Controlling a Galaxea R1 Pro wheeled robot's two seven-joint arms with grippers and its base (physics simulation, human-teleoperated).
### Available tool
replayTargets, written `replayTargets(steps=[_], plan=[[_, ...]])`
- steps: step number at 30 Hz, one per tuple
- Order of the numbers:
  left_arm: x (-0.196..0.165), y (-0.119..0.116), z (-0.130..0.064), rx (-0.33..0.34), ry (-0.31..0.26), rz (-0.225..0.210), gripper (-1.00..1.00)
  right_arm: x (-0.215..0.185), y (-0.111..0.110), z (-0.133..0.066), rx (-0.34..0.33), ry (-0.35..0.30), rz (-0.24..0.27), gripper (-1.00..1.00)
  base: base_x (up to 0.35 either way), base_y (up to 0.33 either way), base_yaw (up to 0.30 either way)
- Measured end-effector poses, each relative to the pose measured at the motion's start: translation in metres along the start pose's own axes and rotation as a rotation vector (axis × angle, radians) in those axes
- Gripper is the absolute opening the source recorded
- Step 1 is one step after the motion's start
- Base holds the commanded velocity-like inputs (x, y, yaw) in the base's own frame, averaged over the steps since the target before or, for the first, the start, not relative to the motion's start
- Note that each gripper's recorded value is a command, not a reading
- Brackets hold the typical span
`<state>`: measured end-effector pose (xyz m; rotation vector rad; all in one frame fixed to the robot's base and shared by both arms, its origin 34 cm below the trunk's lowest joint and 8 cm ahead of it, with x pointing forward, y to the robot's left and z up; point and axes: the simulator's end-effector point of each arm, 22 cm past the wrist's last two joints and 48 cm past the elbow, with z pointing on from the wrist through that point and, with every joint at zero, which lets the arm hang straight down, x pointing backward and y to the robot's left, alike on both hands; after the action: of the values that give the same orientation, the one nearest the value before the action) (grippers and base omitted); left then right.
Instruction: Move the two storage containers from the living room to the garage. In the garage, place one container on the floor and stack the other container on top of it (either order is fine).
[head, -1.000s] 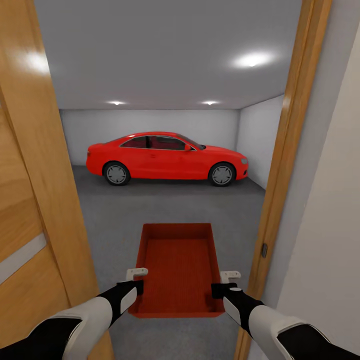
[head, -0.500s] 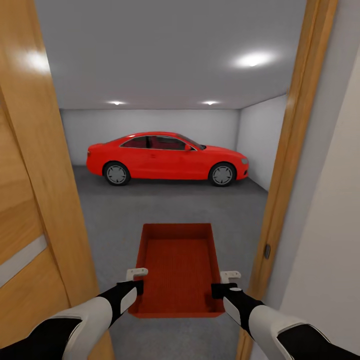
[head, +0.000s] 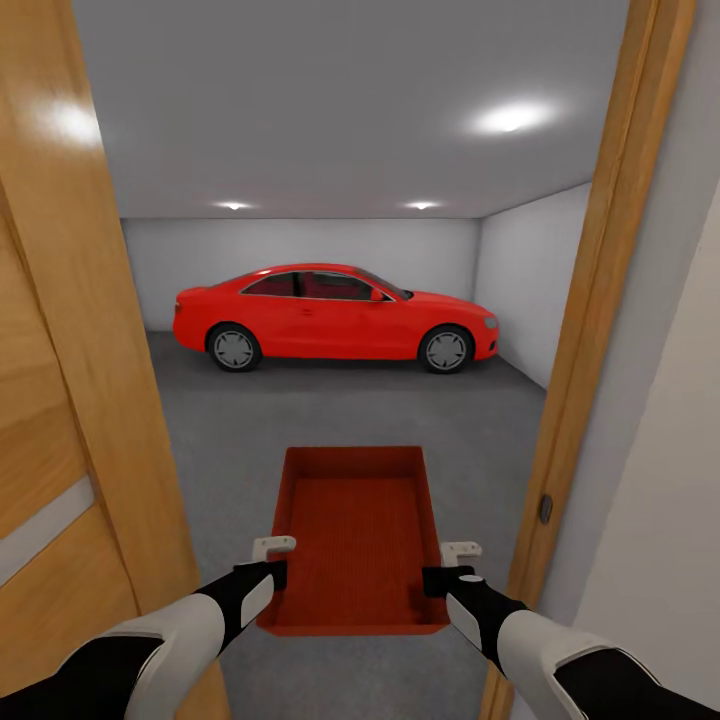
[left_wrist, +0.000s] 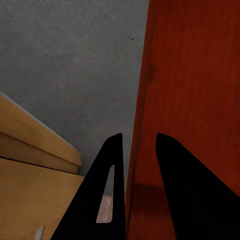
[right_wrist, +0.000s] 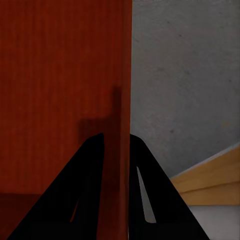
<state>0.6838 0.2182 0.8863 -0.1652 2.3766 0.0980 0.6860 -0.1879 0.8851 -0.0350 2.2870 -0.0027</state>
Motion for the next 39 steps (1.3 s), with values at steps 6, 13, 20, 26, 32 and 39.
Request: replayTargets(steps=[6, 13, 20, 26, 32, 39], plan=[[-0.0004, -0.0001, -0.0001, 0.000, 0.000, 0.001, -1.00, 0.0000, 0.0000, 0.0000, 0.000, 0.000, 0.001, -1.00, 0.000, 0.000, 0.000], [-0.0003, 0.0000, 0.0000, 0.000, 0.000, 0.001, -1.00, 0.0000, 0.0000, 0.0000, 0.000, 0.000, 0.001, -1.00, 0.004, 0.000, 0.000], [-0.0002, 0.0001, -0.0006, 0.000, -0.001, 0.000, -1.00, -0.0001, 0.0000, -0.0006, 0.000, -0.001, 0.000, -1.00, 0.193, 0.000, 0.000], [0.0000, 0.0002, -0.0005, 0.000, -0.001, 0.000, -1.00, -0.0002, 0.0002, -0.0006, 0.000, -0.001, 0.000, -1.00, 0.308, 0.000, 0.000], [-0.0005, 0.0001, -0.0006, 0.000, -0.001, 0.000, -1.00, -0.0004, 0.0001, -0.0006, 0.000, -0.001, 0.000, -1.00, 0.321, 0.000, 0.000], [0.0001, 0.0000, -0.0006, 0.000, -0.001, -0.001, -1.00, -0.0004, -0.0001, -0.0006, 0.000, -0.001, -0.001, -1.00, 0.321, 0.000, 0.000]])
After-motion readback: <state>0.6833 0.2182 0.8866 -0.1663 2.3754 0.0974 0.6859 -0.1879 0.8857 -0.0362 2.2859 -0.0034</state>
